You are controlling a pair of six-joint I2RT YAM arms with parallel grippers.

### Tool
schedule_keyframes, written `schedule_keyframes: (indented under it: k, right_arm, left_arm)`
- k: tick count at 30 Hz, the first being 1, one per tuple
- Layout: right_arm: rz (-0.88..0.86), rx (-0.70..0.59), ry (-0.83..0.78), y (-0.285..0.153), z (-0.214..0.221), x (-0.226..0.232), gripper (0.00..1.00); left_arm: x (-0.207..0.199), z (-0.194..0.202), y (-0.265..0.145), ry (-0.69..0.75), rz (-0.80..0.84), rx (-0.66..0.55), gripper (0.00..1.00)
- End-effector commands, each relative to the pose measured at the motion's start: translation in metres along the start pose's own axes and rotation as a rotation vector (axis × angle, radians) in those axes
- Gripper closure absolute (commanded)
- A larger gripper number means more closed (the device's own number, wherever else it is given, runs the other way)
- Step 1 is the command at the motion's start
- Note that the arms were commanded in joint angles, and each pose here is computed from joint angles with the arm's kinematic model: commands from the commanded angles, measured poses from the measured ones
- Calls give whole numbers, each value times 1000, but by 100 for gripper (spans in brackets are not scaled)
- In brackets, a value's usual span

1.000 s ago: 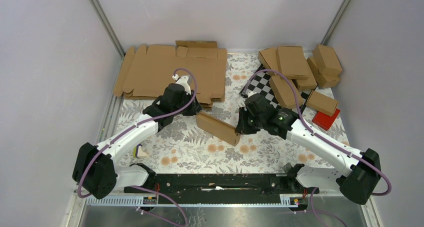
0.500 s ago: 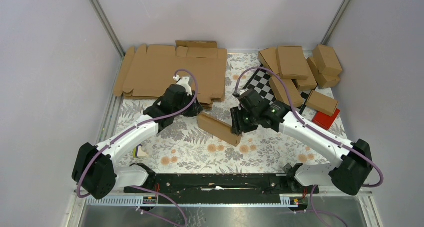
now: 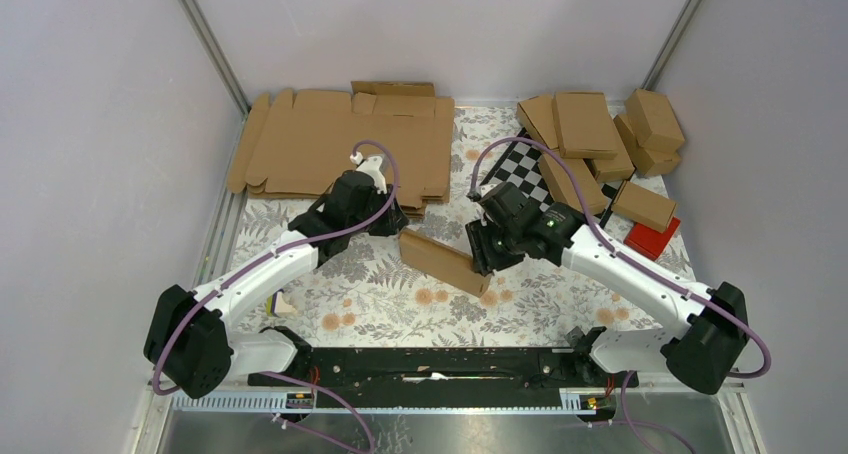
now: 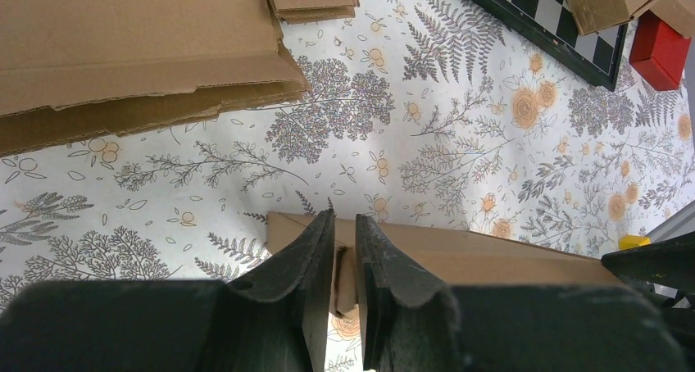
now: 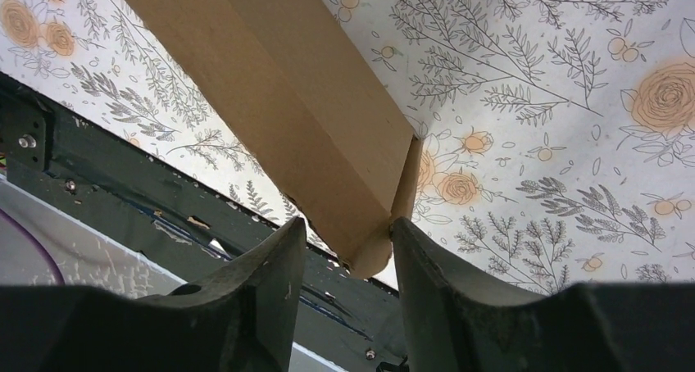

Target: Fold the paper box

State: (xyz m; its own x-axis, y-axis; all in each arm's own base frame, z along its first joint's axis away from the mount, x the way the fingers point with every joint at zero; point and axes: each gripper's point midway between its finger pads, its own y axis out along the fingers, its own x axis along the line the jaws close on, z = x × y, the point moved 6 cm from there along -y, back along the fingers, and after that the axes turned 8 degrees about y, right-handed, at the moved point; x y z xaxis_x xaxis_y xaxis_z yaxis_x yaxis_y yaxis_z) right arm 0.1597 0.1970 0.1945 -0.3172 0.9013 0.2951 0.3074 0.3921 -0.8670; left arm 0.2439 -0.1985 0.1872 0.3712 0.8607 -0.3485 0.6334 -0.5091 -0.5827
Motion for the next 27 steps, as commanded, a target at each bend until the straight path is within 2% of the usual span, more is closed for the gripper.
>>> schedule_keyframes:
  k: [1,3,6,16,22,27]
  right_arm:
    - [41,-11,-22,-13,3,-5,45]
    - [35,-20,-24,-15,3,-4,39]
    - [23,-42,-27,-21,1,-3,35]
    - [48,-55,-41,-32,-2,-4,30]
    - [77,-19,-18,-27,8,-11,38]
    - [65,-40,23,-20,9,-10,46]
  left_arm:
    - [-3,-7,-4,2,10,-38,79]
    - [-3,-7,-4,2,9,-35,79]
    - [-3,-7,-4,2,10,-33,79]
    - [-6,-7,-4,-1,22,-33,79]
    - [-7,-8,-6,-3,25,-38,78]
    - [-13,-12,-11,-3,61,-55,59]
